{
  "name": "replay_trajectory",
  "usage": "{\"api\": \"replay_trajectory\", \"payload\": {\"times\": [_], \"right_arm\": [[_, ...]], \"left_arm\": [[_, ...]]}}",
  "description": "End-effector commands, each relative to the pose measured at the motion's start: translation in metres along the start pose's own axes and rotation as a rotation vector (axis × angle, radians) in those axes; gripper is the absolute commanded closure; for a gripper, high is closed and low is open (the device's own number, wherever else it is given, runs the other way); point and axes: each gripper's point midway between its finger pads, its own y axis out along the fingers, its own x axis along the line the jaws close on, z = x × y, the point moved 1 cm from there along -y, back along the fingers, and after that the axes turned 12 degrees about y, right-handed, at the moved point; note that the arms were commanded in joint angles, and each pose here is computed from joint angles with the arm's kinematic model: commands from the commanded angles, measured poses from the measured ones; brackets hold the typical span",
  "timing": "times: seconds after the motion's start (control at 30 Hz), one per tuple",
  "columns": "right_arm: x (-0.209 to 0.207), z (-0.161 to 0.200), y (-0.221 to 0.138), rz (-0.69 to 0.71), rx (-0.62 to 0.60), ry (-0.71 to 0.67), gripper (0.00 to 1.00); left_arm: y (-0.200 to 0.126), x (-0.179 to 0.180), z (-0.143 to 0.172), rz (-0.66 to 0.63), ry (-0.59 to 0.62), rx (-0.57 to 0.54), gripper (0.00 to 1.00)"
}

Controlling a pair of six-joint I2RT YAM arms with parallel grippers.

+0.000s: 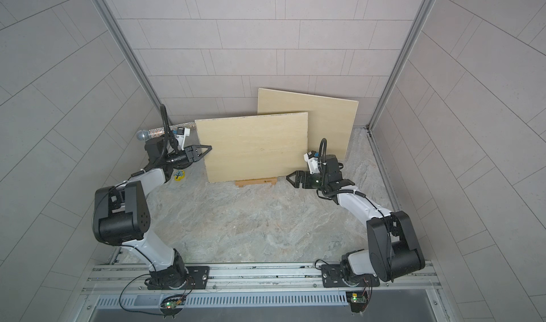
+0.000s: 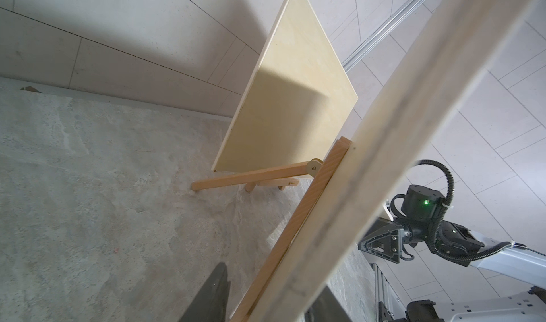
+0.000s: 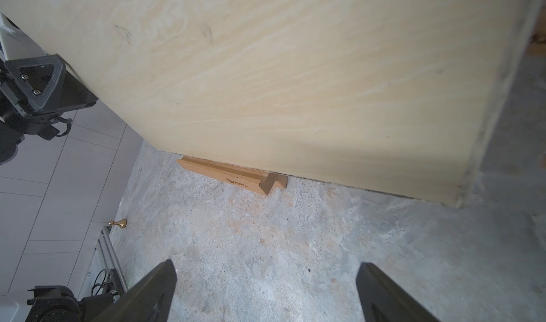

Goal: Disassemble the easel
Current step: Pick up the drawing board from the easel.

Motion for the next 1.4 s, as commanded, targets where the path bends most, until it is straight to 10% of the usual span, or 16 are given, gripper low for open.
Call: {"api": "replay_trajectory", "payload": {"times": [0.0, 0.77, 1.37], "right_arm": [[0.011, -0.011, -0.001, -0.031, -0.014, -0.018, 0.0], [-0.026, -0.029, 0.024, 0.016, -0.167, 0.149, 0.0], [-0.042, -0.071, 0.078, -0.131, -0.378, 0.309, 0.03]], "left_arm": [[-0.002, 0.003, -0.011, -0.012, -0.032, -0.076, 0.59], [-0.004, -0.003, -0.007, 0.034, -0.067, -0.088, 1.0], [-0.01, -0.005, 0.028, -0.04, -0.057, 0.042, 1.0]]}}
